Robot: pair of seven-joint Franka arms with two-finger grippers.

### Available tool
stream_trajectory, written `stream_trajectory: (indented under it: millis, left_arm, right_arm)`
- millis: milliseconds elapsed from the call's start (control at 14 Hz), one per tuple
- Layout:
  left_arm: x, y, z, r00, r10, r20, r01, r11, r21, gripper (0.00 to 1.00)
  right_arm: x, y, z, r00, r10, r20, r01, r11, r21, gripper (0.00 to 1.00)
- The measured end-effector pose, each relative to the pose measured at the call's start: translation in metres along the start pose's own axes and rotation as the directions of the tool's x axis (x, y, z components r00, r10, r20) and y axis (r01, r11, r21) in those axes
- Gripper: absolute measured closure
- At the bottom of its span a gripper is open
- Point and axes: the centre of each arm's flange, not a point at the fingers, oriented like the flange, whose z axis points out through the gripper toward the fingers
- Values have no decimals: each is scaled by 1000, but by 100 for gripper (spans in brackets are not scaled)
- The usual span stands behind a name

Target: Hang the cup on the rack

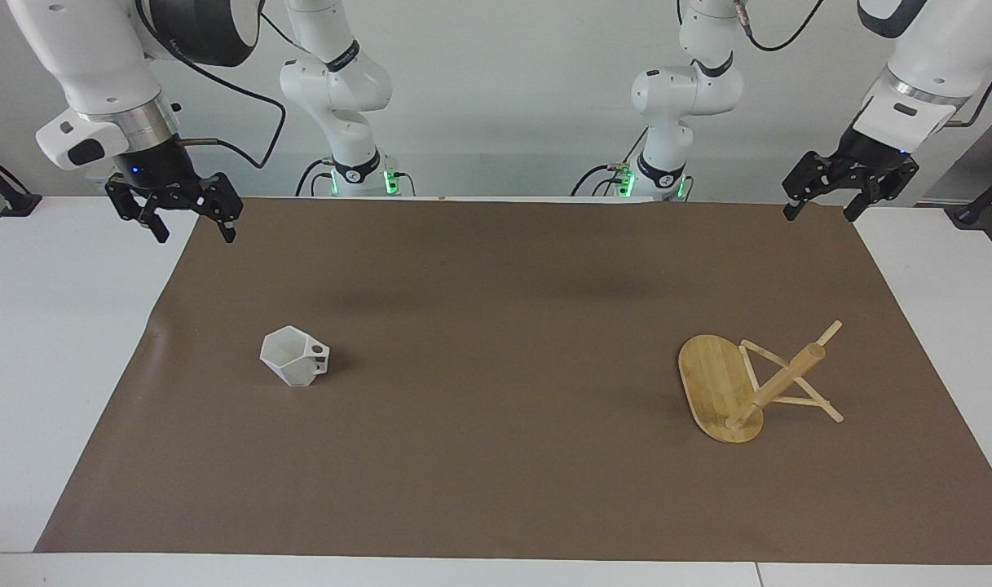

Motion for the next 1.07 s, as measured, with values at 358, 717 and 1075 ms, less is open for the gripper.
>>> stream_trajectory:
  millis: [358, 717, 1075]
  left_arm:
    - [0, 0, 0, 1000, 0, 0, 0, 1000, 0, 0]
    - [0, 0, 0, 1000, 0, 0, 0, 1000, 0, 0]
    - [0, 0, 0, 1000, 0, 0, 0, 1000, 0, 0]
  right_arm:
    - [-1, 0, 1, 1000, 0, 2, 0, 1000, 0, 0]
    - [-7, -5, 11, 1000, -7, 26, 7, 1000, 4, 0]
    - [-6, -9, 38, 1000, -16, -5, 16, 1000, 1, 0]
